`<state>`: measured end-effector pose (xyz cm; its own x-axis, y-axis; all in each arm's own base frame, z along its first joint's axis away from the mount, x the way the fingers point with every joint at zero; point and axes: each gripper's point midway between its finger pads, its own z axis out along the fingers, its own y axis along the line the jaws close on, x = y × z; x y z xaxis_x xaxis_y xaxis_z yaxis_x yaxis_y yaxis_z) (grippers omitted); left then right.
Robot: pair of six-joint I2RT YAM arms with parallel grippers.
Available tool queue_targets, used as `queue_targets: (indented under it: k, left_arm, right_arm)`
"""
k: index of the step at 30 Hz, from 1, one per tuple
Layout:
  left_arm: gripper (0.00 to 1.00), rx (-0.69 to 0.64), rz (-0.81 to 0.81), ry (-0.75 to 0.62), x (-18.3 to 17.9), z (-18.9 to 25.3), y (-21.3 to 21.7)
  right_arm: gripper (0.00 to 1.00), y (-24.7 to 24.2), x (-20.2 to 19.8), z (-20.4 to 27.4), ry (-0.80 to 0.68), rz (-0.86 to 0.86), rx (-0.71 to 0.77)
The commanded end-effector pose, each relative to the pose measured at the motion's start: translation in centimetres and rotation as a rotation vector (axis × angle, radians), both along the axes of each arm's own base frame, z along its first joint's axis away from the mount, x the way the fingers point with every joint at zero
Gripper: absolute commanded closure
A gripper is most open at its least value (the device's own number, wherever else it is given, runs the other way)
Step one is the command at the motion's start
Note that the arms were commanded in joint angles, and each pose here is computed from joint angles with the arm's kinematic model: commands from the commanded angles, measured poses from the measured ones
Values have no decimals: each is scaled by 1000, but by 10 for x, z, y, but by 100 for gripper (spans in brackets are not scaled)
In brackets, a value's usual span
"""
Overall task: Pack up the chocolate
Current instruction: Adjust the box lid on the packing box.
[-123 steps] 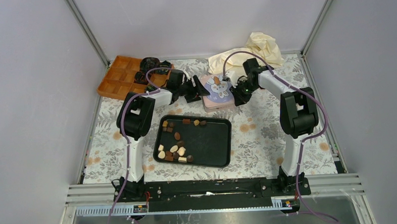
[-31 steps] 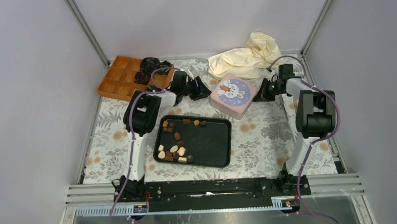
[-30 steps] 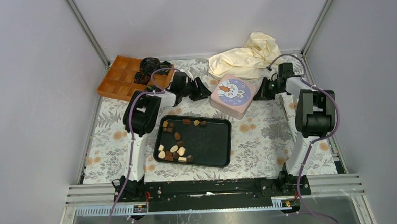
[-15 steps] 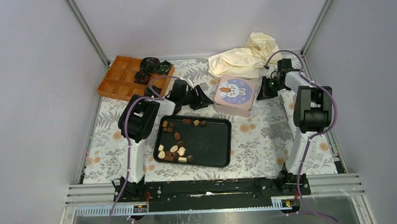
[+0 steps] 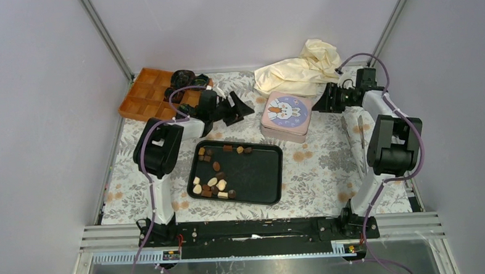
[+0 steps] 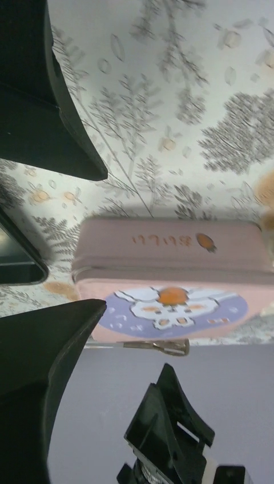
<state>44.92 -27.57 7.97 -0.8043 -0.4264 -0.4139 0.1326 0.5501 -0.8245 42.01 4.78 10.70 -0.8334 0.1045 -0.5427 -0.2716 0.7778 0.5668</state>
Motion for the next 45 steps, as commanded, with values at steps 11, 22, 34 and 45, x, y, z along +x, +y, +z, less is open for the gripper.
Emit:
queue_targets:
  k: [11,22,34,45]
  left_arm:
    - [14,13,-106,3,29,-11,-50]
    - [17,36,-154,42,17,-24,-65]
    - [23,119,-153,70,14,-37,-60]
    - [20,78,-227,49,6,-29,-74]
  right_arm:
    - [35,39,17,-32,231,-83,203]
    - [59,36,-15,-45,311,-39,148]
    - [52,36,8,-37,264,-13,147]
    - [55,43,12,-56,287,50,-4]
